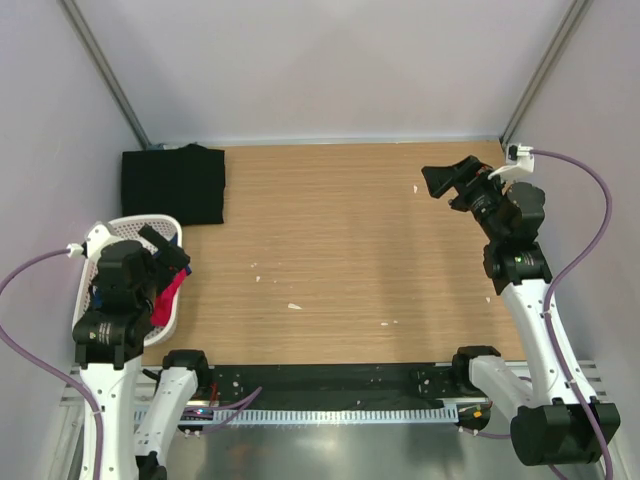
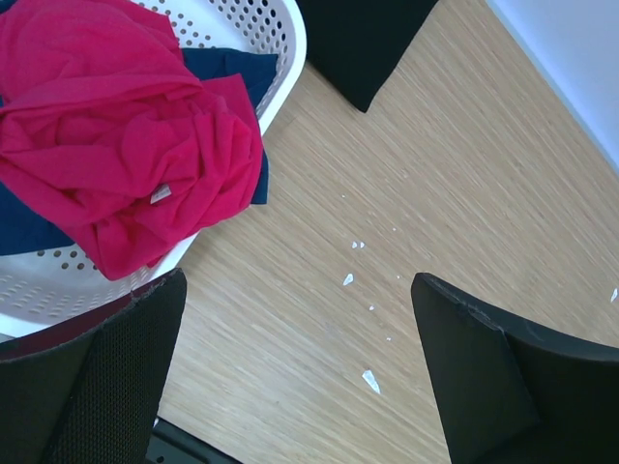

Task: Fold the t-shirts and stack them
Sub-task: Grab the tshirt from the pile

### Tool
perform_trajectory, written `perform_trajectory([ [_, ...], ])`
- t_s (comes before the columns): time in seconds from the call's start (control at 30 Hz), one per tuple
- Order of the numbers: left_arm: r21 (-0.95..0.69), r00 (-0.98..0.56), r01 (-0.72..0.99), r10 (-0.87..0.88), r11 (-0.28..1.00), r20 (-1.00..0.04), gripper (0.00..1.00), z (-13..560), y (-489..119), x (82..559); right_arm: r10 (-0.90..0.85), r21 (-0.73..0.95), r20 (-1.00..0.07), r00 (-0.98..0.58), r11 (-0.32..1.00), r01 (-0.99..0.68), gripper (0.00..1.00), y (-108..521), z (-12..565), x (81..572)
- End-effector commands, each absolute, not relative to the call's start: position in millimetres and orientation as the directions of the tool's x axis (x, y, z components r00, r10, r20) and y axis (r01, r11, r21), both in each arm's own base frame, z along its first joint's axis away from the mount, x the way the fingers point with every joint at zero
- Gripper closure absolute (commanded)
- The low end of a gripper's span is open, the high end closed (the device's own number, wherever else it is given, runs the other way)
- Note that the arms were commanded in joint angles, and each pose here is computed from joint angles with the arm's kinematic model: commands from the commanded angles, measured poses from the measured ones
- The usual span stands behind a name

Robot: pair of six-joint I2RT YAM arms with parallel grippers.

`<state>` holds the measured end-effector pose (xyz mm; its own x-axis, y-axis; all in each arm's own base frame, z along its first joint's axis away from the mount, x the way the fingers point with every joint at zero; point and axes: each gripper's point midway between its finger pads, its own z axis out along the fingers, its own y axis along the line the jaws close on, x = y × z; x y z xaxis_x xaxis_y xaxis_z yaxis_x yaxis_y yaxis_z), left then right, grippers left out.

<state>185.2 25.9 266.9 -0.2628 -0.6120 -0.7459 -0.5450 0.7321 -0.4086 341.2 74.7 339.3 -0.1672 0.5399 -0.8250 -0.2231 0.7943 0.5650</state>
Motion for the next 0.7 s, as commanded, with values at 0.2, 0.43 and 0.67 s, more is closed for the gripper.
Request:
perform_trajectory([
  [0.2, -0.419, -0.230, -0.635, -0.677, 0.649, -0.699, 0.00, 249.1, 30.9, 224.7, 0.522, 0.548, -0.836, -0.168, 0.801, -0.240, 0.00, 76.5, 335.2, 340.2],
  [0.43, -0.380, -0.117, -0.801, -0.743, 0.462, -0.659, 0.03, 238.3, 74.4, 257.6, 0.532, 0.563, -0.826, -0.185, 0.796, -0.222, 0.00, 76.7, 327.0, 338.5],
  [0.67, -0.380, 0.014, -0.892, -0.826, 0.244, -0.563, 0.08, 176.1, 110.7, 246.5, 0.526, 0.563, -0.823, -0.213, 0.803, -0.195, 0.00, 77.2, 307.6, 334.9],
])
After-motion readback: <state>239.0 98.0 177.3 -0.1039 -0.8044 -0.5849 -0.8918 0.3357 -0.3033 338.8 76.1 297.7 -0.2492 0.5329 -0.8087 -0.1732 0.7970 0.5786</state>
